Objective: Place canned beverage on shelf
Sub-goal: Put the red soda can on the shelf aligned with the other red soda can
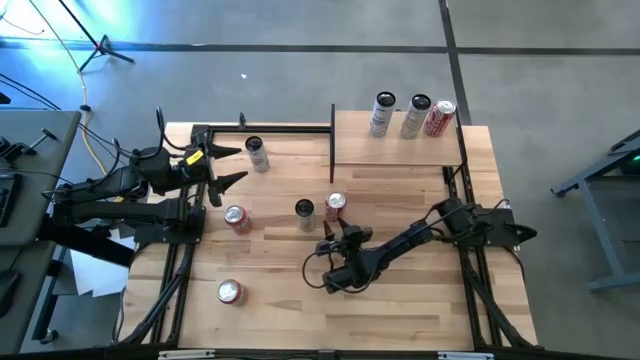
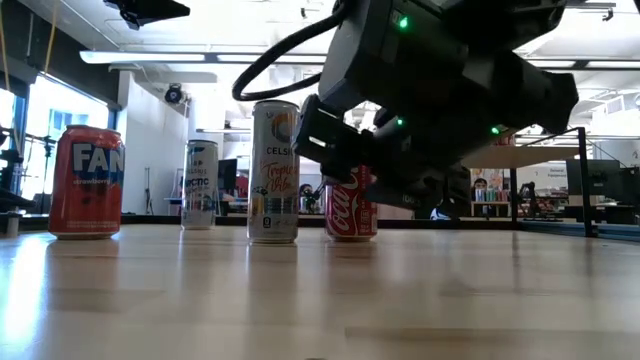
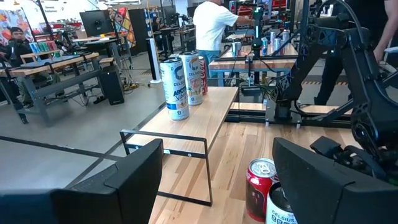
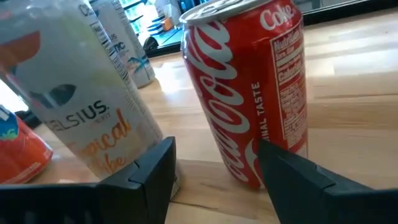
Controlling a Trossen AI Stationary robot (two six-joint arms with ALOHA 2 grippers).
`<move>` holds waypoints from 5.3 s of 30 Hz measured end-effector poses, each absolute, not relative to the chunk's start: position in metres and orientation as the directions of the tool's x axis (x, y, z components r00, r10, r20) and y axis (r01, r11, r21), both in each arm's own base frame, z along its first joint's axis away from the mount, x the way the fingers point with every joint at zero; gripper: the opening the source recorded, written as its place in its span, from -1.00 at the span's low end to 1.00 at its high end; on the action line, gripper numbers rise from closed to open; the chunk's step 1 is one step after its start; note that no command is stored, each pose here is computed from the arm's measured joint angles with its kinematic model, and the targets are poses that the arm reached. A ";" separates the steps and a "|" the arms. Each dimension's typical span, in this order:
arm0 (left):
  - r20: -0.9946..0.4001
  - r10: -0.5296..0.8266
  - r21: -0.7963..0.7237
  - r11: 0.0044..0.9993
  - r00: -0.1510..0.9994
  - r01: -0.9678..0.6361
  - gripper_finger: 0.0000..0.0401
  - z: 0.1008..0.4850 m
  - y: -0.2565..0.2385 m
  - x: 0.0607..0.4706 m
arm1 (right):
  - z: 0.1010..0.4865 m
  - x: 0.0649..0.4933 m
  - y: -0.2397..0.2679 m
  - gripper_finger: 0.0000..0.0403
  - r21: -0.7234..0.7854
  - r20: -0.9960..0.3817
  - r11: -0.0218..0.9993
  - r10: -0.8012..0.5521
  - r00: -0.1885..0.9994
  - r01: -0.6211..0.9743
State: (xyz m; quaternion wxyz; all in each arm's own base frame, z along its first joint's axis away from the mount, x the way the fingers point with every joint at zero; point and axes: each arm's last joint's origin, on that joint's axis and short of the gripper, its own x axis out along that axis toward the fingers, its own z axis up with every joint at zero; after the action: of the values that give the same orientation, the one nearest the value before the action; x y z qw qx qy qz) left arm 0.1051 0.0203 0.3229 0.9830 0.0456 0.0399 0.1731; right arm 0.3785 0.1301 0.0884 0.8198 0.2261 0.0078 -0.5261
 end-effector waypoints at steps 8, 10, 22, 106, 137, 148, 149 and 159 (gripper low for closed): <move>-0.063 0.344 0.104 0.936 0.937 -0.336 0.40 0.323 0.020 0.105 | 0.090 0.379 0.124 0.06 0.299 -0.181 0.358 -0.889 0.420 0.885; -0.063 0.344 0.103 0.936 0.937 -0.337 0.40 0.323 0.020 0.105 | 0.091 0.379 0.124 0.06 0.266 -0.131 0.366 -0.903 0.410 0.892; -0.063 0.344 0.103 0.936 0.937 -0.337 0.40 0.323 0.020 0.105 | 0.093 0.379 0.126 0.06 0.240 -0.068 0.375 -0.914 0.401 0.895; -0.062 0.344 0.104 0.936 0.937 -0.337 0.40 0.323 0.020 0.105 | 0.113 0.409 0.083 0.41 0.138 -0.128 0.293 -0.942 0.310 0.946; -0.066 0.343 0.105 0.936 0.937 -0.335 0.40 0.323 0.020 0.105 | 0.210 0.344 0.062 0.41 0.145 -0.090 0.195 -0.974 0.209 0.970; -0.066 0.343 0.105 0.936 0.937 -0.336 0.40 0.323 0.020 0.105 | 0.245 0.282 0.044 0.41 0.126 -0.083 0.200 -0.974 0.211 0.972; -0.067 0.343 0.105 0.936 0.937 -0.335 0.40 0.323 0.020 0.105 | 0.246 0.276 0.042 0.41 0.123 -0.089 0.197 -0.974 0.209 0.973; -0.067 0.343 0.105 0.936 0.937 -0.336 0.40 0.323 0.020 0.105 | 0.252 0.222 0.026 0.41 0.131 -0.130 0.166 -0.974 0.183 0.977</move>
State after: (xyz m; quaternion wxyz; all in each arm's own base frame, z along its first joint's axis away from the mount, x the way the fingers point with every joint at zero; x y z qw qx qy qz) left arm 0.1052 0.0203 0.3226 0.9830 0.0459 0.0420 0.1728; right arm 0.2217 0.0265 0.2517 0.7636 0.0924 0.0078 -0.6390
